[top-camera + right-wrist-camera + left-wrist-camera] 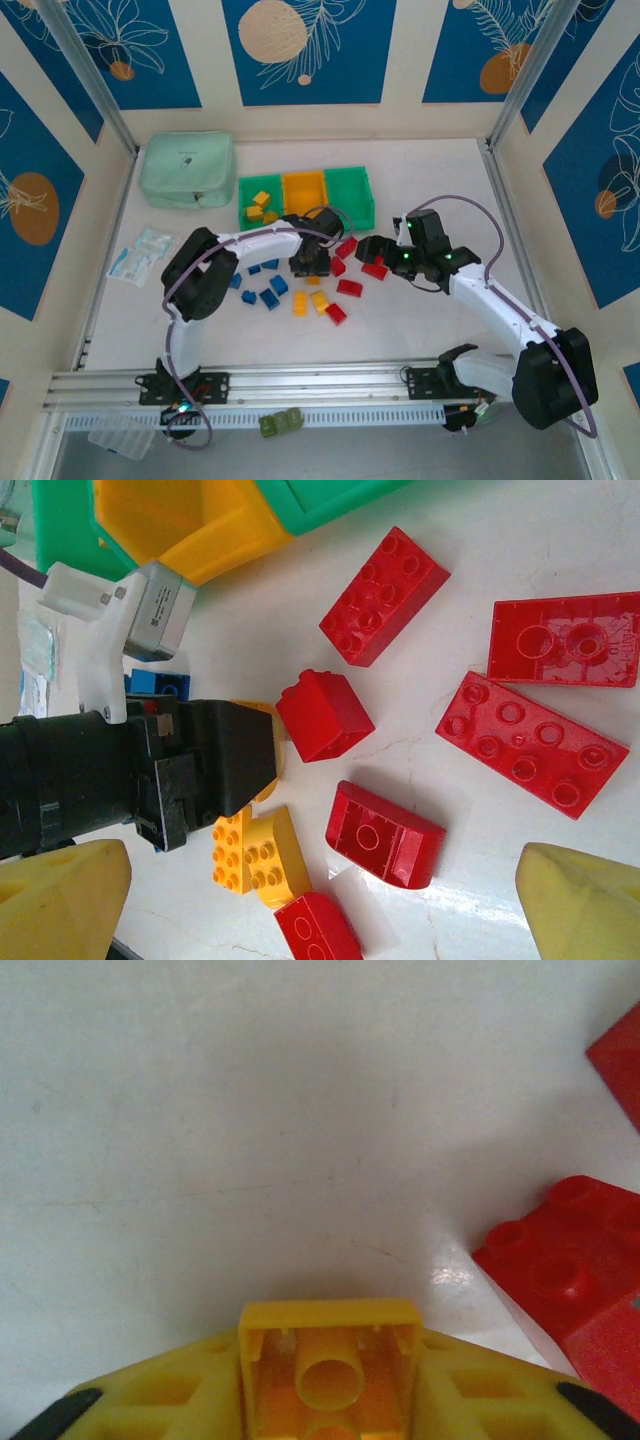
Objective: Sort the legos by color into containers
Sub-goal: Pick up the lego from the center of the table, then place the lego in the container.
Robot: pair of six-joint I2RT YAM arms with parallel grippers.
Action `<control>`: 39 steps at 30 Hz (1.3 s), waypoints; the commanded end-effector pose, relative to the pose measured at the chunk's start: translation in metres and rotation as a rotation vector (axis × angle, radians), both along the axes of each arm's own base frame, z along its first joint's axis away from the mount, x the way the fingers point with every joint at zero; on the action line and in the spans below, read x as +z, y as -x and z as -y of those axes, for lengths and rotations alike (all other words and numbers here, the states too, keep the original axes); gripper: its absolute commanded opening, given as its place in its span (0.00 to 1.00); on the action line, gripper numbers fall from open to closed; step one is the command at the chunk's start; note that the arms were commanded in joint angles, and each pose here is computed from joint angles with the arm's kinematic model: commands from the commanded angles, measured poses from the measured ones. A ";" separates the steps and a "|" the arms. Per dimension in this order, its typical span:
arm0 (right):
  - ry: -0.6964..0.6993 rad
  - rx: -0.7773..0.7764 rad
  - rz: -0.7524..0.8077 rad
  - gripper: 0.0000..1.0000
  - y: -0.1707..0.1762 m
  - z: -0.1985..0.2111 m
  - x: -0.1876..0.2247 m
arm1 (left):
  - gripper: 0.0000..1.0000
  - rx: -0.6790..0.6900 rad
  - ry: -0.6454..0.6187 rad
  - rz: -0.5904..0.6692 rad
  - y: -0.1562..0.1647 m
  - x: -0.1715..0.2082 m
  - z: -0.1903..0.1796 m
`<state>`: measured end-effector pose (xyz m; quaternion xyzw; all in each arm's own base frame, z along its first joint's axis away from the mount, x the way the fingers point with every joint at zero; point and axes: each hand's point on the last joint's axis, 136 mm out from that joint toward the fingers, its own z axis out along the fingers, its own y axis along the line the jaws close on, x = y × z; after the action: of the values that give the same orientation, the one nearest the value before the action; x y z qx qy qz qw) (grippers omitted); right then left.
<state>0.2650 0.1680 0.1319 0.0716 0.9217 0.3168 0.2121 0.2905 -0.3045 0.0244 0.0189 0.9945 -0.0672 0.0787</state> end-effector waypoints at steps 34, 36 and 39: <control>0.048 0.215 0.085 0.99 -0.013 -0.084 0.027 | 0.28 0.172 -0.114 0.355 -0.176 0.110 -0.137; 0.055 0.211 0.085 0.99 -0.014 -0.083 0.028 | 0.31 0.164 -0.122 0.352 -0.187 0.105 -0.137; 0.065 0.205 0.086 0.99 -0.015 -0.080 0.030 | 0.45 0.176 -0.137 0.347 -0.196 0.105 -0.143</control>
<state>0.2766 0.2471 0.1527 -0.0402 0.9250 0.3124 0.2123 0.4806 -0.1665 0.1184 -0.0602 0.9659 0.0046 0.2517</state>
